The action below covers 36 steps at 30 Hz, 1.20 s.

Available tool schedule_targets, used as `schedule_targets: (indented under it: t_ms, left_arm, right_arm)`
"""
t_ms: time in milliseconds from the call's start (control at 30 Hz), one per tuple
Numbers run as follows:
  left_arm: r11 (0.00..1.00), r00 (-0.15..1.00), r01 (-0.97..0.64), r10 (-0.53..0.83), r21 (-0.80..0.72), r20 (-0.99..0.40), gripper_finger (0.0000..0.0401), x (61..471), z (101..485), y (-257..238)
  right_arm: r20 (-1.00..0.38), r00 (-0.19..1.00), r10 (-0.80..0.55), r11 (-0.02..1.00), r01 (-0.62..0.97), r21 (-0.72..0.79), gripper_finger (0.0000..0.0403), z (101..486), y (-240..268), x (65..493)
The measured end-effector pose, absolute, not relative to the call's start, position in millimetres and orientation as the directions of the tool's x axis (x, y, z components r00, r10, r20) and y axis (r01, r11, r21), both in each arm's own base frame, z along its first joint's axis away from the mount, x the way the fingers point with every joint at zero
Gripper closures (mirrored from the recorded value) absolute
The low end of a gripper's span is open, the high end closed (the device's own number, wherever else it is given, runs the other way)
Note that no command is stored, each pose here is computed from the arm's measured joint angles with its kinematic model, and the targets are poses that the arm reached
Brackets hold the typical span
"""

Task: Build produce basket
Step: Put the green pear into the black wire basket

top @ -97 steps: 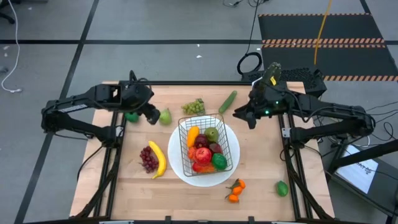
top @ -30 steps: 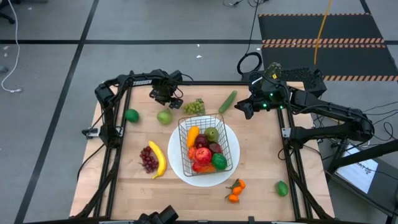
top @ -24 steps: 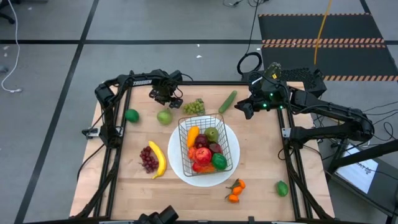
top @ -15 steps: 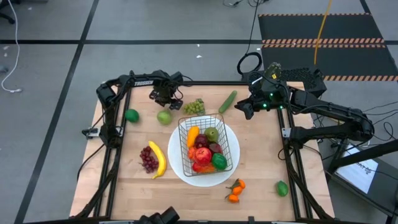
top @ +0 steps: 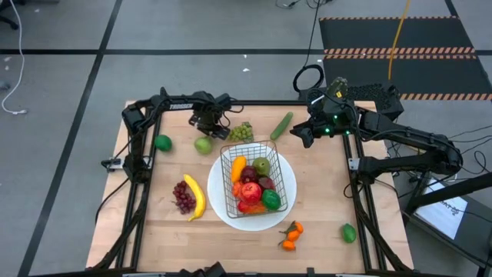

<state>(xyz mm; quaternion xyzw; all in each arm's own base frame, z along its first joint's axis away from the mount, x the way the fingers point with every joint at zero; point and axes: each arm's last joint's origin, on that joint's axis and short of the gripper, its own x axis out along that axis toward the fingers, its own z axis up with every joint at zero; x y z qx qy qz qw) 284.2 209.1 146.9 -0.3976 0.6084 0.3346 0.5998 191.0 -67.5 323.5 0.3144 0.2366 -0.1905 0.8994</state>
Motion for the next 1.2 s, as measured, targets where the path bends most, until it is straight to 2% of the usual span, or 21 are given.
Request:
schedule_targets:
  t_ms: [200, 400, 567, 900, 1200]
  left_arm:
    - [0.507, 0.038, -0.859, -0.081, -0.074, -0.996, 0.0316, 286, 147, 208]
    - [0.565, 0.075, -0.817, -0.097, -0.117, -0.992, 0.0351, 282, 139, 205]
    - [0.599, 0.06, -0.792, -0.117, -0.119, -0.991, 0.039, 278, 131, 200]
    - [0.645, 0.109, -0.747, -0.119, -0.16, -0.987, 0.0398, 282, 147, 204]
    - [0.684, 0.298, -0.695, -0.009, -0.224, -0.954, 0.0401, 277, 211, 205]
  right_arm:
    - [-0.545, 0.816, -0.194, 0.732, 0.49, 0.473, 0.0267, 323, -68, 191]
    - [-0.545, 0.816, -0.194, 0.733, 0.49, 0.472, 0.0267, 324, -67, 191]
    - [-0.545, 0.816, -0.193, 0.735, 0.489, 0.47, 0.0267, 324, -67, 191]
    - [-0.545, 0.816, -0.193, 0.735, 0.489, 0.47, 0.0267, 324, -67, 191]
    - [-0.546, 0.815, -0.193, 0.732, 0.49, 0.473, 0.0267, 324, -67, 191]
